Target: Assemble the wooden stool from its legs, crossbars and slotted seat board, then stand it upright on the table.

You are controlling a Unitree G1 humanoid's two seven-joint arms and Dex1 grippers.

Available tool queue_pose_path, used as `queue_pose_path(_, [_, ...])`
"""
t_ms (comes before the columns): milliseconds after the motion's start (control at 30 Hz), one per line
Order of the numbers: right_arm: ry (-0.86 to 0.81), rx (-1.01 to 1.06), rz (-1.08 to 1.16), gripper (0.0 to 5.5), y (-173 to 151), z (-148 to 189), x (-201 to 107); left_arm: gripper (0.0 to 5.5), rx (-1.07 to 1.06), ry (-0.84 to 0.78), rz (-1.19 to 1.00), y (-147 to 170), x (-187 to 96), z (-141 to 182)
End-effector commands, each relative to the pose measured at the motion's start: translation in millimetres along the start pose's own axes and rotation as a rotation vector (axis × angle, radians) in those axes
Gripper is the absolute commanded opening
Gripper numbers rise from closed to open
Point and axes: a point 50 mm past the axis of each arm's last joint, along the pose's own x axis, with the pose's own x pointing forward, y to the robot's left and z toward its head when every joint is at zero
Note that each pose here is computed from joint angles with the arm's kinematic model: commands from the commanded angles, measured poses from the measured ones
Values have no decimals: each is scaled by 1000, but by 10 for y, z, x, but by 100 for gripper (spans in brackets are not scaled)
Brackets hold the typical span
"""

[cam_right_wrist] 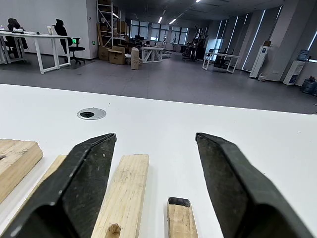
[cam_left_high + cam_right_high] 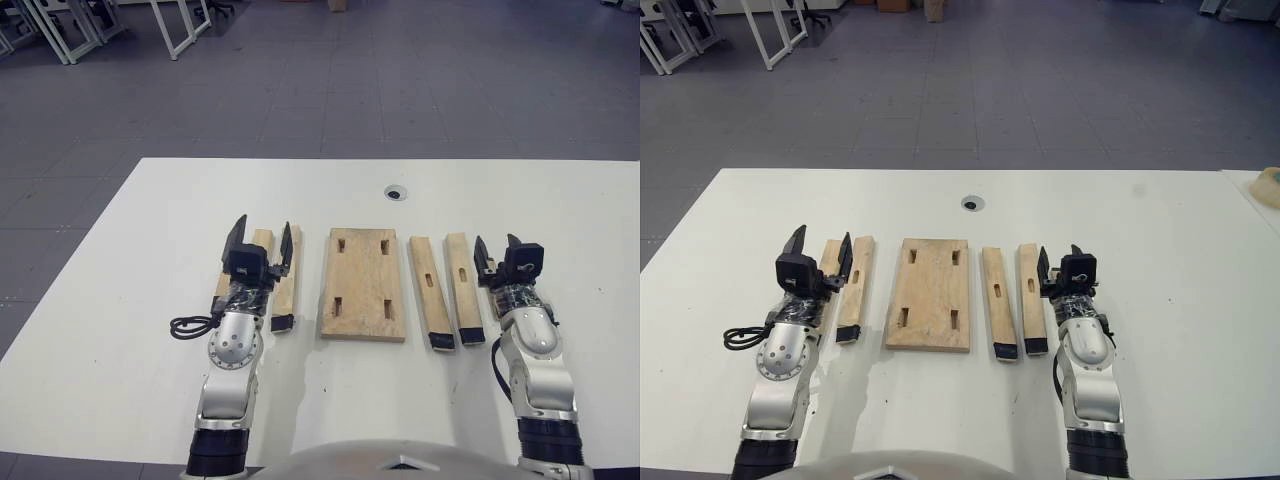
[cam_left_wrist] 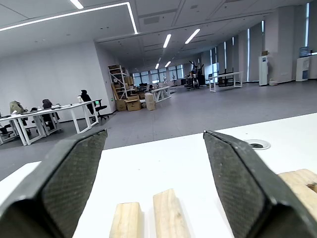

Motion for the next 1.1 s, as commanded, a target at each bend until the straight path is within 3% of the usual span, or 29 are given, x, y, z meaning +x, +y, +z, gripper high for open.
queue_pose_path(33, [-6, -37, -13, 335, 10, -4, -5, 364, 2, -9, -30, -15, 41, 11])
queue_pose_path(667, [-3, -78, 0, 338, 35, -57, -19, 312, -36, -30, -36, -14, 128, 21])
queue_pose_path(767, [-5, -65, -4, 338, 64, -72, -17, 281, -37, -40, -54, -15, 159, 34])
queue_pose_path(1100, [43, -45, -26, 338, -101, -117, -143, 281, -31, -13, 14, 29, 61, 1])
